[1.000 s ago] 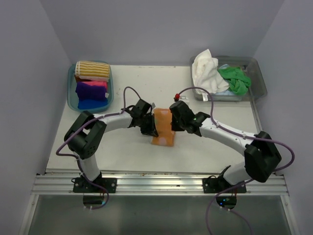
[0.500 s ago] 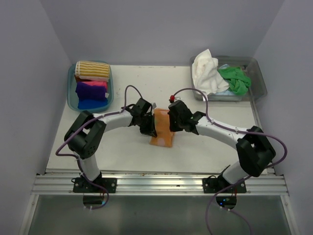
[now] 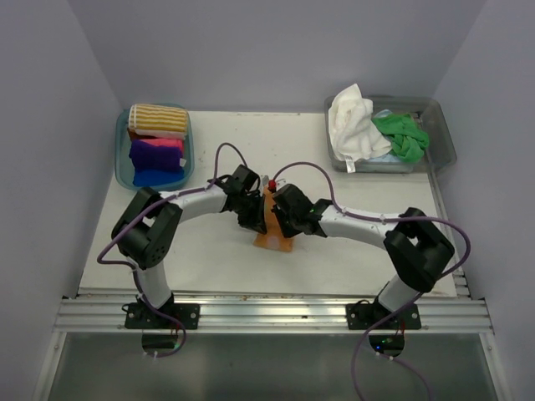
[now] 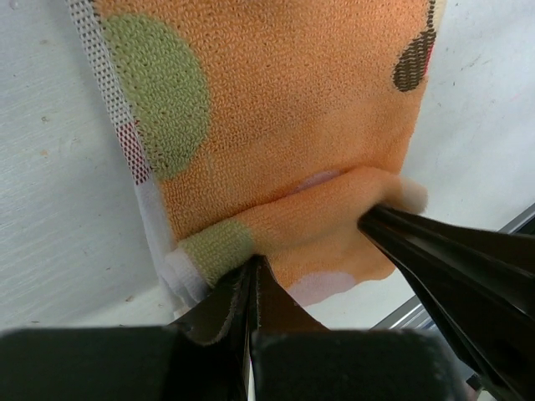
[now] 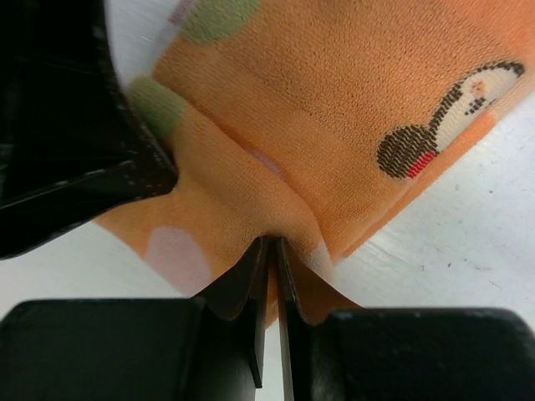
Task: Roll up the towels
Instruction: Roll the towel
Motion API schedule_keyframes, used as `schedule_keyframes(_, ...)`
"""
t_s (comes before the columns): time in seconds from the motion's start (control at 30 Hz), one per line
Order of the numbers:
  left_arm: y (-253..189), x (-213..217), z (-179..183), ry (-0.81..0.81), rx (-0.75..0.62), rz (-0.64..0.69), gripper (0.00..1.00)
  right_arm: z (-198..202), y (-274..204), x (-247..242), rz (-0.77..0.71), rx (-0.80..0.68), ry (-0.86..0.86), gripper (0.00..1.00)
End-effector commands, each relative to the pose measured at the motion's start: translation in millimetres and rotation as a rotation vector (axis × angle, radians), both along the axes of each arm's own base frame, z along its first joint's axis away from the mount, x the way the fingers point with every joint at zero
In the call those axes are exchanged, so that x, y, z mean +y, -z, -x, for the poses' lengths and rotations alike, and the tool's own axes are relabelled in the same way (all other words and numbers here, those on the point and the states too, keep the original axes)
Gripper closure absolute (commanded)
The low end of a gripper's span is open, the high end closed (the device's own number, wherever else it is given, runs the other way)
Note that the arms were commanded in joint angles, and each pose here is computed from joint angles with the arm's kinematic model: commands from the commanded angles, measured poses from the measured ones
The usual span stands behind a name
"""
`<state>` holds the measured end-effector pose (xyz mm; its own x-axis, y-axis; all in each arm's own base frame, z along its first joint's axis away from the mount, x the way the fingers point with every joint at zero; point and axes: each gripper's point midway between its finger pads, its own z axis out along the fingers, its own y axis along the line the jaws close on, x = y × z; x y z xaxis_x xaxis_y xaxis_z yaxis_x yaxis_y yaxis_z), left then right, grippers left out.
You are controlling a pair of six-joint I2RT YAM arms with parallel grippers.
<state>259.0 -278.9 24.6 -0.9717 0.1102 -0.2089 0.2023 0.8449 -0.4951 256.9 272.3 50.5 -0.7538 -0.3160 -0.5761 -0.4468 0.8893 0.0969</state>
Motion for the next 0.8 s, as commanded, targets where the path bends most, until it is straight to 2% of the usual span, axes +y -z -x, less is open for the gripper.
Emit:
schedule_keyframes(0.0, -4.5, 5.4, -4.3, 0.032, -0.020, -0.014, 1.00, -12.3, 6.0, 1.7, 0.017, -0.045, 0.003, 0.88)
schedule_keyframes(0.23, -17.6, 0.5, -0.2, 0.051, -0.021, 0.031, 1.00, 6.6, 19.3, -2.8, -0.061, -0.025, 0.063, 0.89)
schedule_keyframes(0.57, -19.4, 4.3, -0.3, 0.042, -0.019, 0.034, 1.00, 54.7, 17.5, 24.9, -0.135, 0.064, 0.158, 0.93)
schedule_keyframes(0.77, -16.1, 2.9, 5.2, 0.059, -0.001, 0.051, 1.00, 53.8, 3.2, 13.7, -0.098, 0.005, 0.164, 0.87)
